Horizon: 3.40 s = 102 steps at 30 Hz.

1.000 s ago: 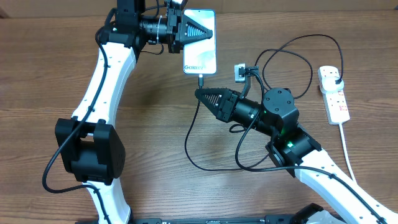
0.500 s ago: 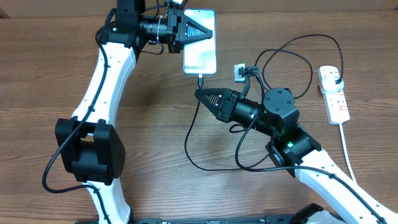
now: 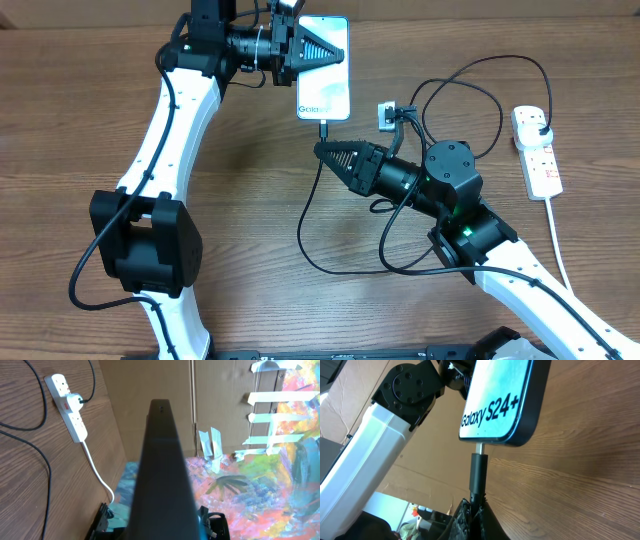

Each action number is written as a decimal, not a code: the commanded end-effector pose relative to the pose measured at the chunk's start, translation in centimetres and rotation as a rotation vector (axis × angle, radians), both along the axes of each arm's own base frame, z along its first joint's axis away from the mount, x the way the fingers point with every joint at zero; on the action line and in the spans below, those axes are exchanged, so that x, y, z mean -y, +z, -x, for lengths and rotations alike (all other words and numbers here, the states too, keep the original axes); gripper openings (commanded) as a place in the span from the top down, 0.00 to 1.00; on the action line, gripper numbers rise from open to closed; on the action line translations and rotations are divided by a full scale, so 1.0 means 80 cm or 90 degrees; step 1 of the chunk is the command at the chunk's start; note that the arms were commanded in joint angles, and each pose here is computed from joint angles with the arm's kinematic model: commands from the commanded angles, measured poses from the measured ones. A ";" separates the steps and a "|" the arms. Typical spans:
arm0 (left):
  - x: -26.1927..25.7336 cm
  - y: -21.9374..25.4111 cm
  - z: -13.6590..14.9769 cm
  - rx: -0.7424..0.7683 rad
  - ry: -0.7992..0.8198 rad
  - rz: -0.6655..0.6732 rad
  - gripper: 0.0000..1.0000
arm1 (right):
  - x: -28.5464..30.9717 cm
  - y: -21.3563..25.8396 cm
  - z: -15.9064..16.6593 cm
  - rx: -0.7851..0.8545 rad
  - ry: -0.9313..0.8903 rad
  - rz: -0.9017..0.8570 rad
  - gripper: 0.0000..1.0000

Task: Plug charger to phone and switch on socket
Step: 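Align the USB-C plug under the phone's bottom port with the right gripper, then push the plug up into the phone port and open the right gripper, then lower the plugged phone flat onto the table with the left gripper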

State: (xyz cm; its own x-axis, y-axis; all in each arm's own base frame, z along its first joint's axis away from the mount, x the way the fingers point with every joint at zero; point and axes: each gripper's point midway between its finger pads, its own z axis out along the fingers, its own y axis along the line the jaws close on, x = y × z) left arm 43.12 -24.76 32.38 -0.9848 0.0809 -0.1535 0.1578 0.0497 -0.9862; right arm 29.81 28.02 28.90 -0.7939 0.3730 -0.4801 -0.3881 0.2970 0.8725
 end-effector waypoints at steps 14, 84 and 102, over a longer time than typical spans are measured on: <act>0.019 0.025 0.027 0.043 -0.045 0.019 0.96 | 0.005 0.003 -0.008 0.009 -0.018 -0.001 0.96; 0.003 -0.003 0.007 0.202 0.005 -0.019 0.96 | 0.028 -0.033 -0.015 -0.057 -0.006 0.035 0.32; -0.078 -0.199 0.001 0.068 0.110 -0.514 0.96 | 0.047 -0.115 0.005 -0.158 -0.011 0.175 0.18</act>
